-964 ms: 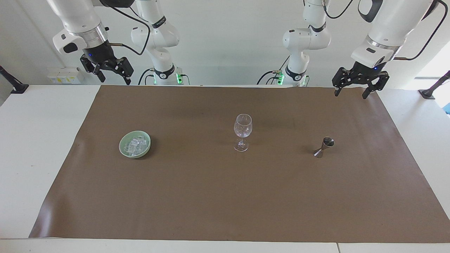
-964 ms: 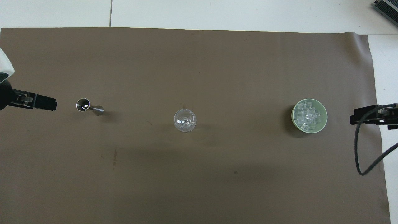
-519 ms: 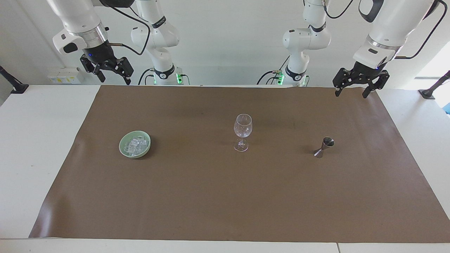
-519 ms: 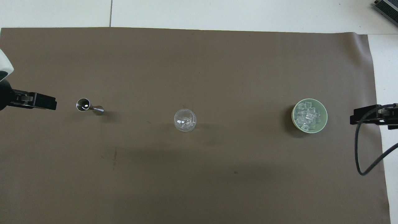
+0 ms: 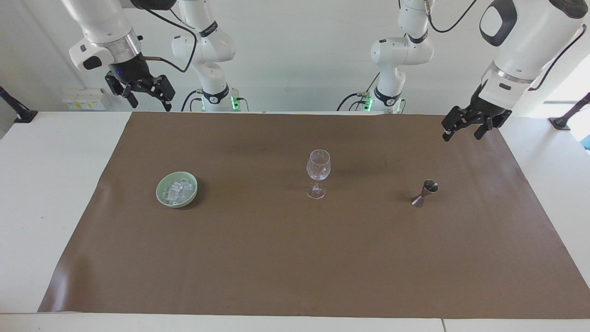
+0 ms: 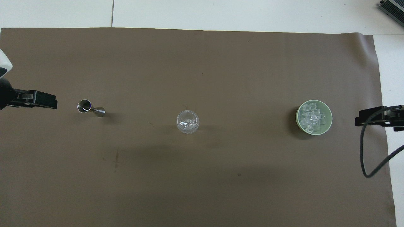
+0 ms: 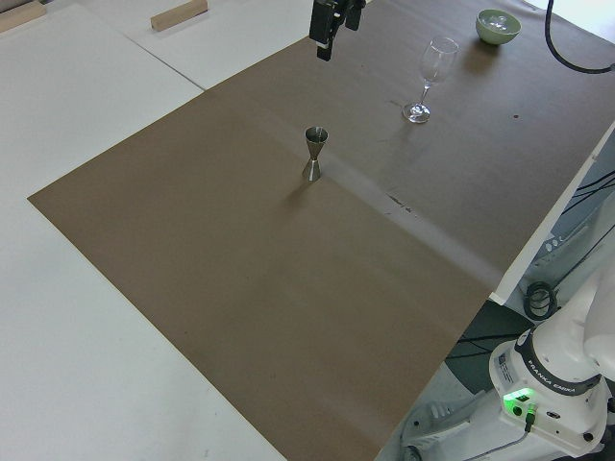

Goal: Pour wine and add ice with both arms
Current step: 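Open the left gripper and move it toward the metal jigger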

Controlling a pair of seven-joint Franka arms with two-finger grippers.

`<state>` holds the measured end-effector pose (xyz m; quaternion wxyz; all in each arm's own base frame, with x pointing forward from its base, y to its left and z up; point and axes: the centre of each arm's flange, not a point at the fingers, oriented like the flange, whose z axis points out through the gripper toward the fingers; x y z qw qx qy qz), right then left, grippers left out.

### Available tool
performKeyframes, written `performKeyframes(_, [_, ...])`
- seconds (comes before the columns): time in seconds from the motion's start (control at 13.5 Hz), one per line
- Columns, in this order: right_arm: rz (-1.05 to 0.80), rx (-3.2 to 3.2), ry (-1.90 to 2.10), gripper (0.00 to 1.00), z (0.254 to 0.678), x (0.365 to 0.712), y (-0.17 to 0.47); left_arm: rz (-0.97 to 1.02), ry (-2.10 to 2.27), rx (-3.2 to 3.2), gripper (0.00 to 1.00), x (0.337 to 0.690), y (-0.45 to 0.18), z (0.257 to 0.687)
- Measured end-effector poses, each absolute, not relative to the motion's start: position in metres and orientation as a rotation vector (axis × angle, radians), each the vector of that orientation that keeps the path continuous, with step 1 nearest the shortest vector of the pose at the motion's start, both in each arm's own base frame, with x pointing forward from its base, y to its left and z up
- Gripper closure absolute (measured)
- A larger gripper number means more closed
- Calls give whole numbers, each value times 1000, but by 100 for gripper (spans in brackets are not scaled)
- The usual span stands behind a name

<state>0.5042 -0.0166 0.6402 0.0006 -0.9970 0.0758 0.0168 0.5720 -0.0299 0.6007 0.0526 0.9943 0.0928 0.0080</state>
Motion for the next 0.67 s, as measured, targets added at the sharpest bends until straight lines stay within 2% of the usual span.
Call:
performKeyframes(0.37, [53, -3131, 238, 0, 640, 504, -17, -57, 718, 2840, 0, 609, 2, 555])
performKeyframes(0.67, [53, -3131, 238, 0, 640, 504, -17, -100, 920, 2708, 0, 629, 2, 525])
